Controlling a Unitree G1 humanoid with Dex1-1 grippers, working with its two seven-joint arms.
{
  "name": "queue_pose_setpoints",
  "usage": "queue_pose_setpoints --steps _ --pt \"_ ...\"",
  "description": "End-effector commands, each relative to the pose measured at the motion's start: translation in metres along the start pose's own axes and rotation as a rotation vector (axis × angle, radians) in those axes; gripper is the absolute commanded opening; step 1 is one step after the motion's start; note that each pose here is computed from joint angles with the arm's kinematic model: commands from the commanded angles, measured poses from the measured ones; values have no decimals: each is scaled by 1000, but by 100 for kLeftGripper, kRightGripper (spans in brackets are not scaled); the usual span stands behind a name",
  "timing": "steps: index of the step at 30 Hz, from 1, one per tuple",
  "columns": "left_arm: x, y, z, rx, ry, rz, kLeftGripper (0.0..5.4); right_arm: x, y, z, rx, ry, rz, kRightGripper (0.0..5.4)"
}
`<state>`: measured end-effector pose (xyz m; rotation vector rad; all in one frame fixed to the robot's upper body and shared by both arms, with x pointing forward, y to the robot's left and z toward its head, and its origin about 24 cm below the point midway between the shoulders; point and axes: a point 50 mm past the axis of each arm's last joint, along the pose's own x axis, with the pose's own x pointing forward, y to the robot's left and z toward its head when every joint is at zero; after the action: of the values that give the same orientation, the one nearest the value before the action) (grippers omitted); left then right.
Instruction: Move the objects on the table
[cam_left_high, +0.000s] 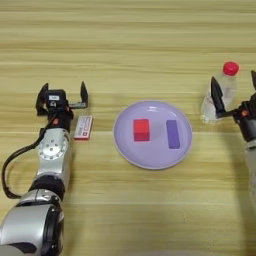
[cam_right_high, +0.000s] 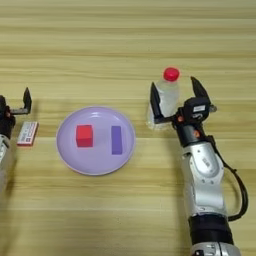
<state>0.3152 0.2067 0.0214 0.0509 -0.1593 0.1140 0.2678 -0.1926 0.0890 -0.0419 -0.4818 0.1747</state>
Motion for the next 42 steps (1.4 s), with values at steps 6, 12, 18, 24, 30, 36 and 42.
queue_pose_setpoints --steps 6,12,18,24,30,36,42 --pt "3 -2 2 16 -8 -10 540 0 20 18 -38 -111 98 539" --pt "3 -2 2 16 -7 -11 540 1 45 26 -7 -134 204 539" --pt "3 -1 2 15 -3 -10 540 4 80 26 21 -72 365 539" --pt "4 -1 2 15 -1 -10 540 8 96 12 50 81 414 539" --pt "4 -1 1 18 3 -15 540 16 108 -2 62 190 456 539" --pt "3 0 1 19 2 -12 540 17 119 -16 55 266 500 539" --pt "2 0 0 21 3 -12 540 15 132 -24 71 325 568 539"
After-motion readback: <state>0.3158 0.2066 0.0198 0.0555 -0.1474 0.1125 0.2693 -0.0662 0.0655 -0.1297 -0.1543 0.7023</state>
